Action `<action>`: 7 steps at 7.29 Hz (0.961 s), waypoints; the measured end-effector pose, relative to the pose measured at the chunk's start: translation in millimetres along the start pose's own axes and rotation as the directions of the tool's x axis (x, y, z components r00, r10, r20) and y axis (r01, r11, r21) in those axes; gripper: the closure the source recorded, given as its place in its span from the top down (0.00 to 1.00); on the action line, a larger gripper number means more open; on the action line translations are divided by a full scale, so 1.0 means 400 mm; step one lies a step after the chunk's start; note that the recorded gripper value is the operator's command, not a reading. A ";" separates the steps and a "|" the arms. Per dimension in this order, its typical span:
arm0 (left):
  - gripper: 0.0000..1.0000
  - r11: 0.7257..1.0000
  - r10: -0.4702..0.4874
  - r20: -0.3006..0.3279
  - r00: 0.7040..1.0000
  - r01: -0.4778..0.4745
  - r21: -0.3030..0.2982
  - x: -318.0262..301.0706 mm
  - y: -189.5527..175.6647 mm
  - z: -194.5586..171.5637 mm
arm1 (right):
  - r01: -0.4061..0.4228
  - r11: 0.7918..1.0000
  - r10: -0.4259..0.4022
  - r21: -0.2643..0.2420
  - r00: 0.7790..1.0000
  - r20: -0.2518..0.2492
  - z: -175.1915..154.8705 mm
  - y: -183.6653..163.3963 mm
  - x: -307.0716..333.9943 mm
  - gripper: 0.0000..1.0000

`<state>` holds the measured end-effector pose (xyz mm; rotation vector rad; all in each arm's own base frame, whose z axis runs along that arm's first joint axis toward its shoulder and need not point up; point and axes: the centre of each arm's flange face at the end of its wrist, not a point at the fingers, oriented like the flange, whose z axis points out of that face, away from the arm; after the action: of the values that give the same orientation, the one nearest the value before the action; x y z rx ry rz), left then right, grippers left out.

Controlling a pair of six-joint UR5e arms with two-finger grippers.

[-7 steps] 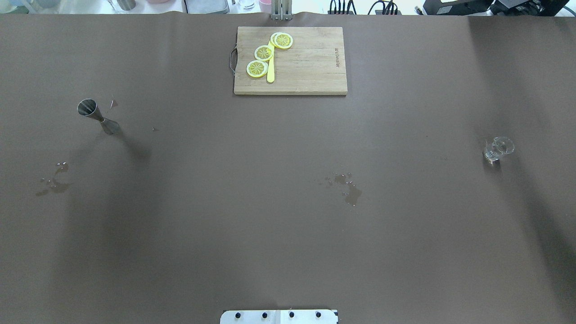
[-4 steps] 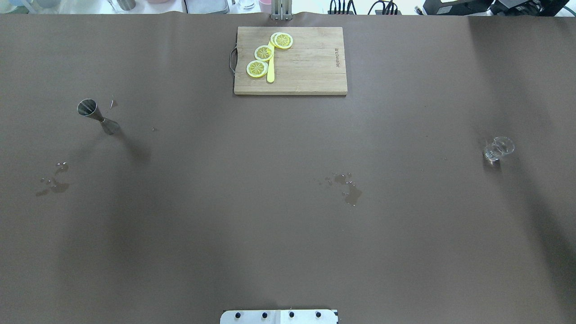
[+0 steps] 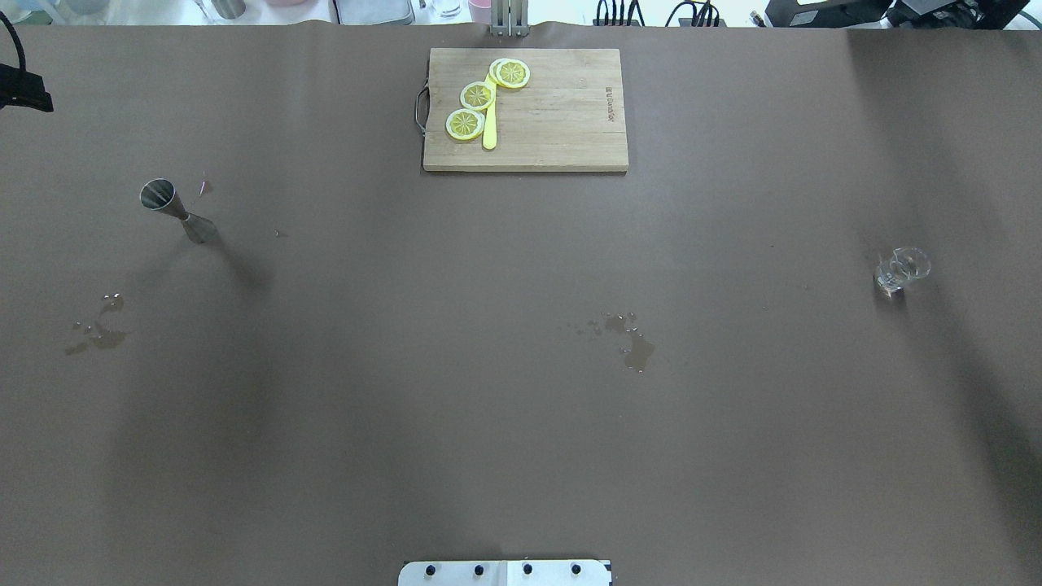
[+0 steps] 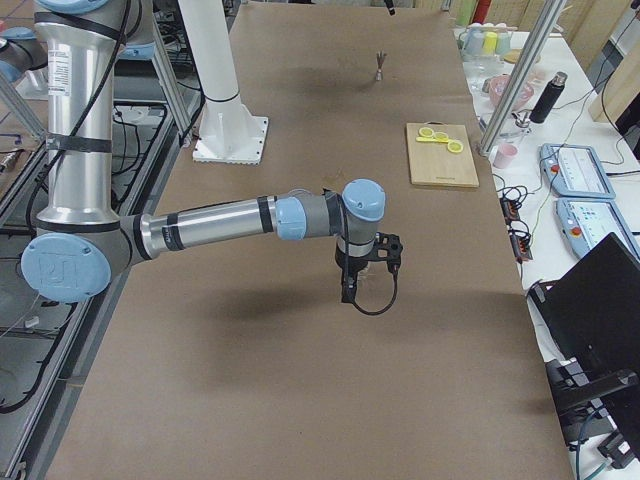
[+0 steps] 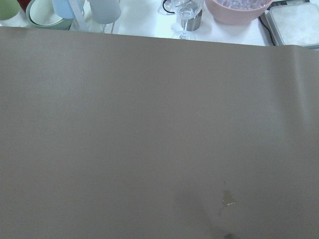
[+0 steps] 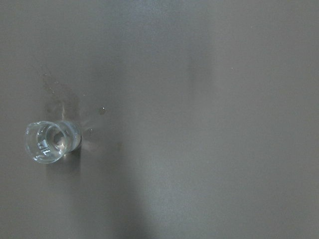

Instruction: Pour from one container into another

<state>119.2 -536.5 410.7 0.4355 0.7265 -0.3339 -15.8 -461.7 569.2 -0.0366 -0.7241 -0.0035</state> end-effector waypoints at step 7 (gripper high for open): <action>0.97 0.934 -0.112 0.058 0.992 0.086 0.347 0.145 0.214 0.068 | 0.010 1.000 -0.009 0.013 1.000 -0.010 -0.009 -0.010 -0.007 1.00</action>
<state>212.6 -484.5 411.1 0.7148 0.6166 -0.5744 -15.6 -465.8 565.0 -0.0206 -0.7143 -0.0080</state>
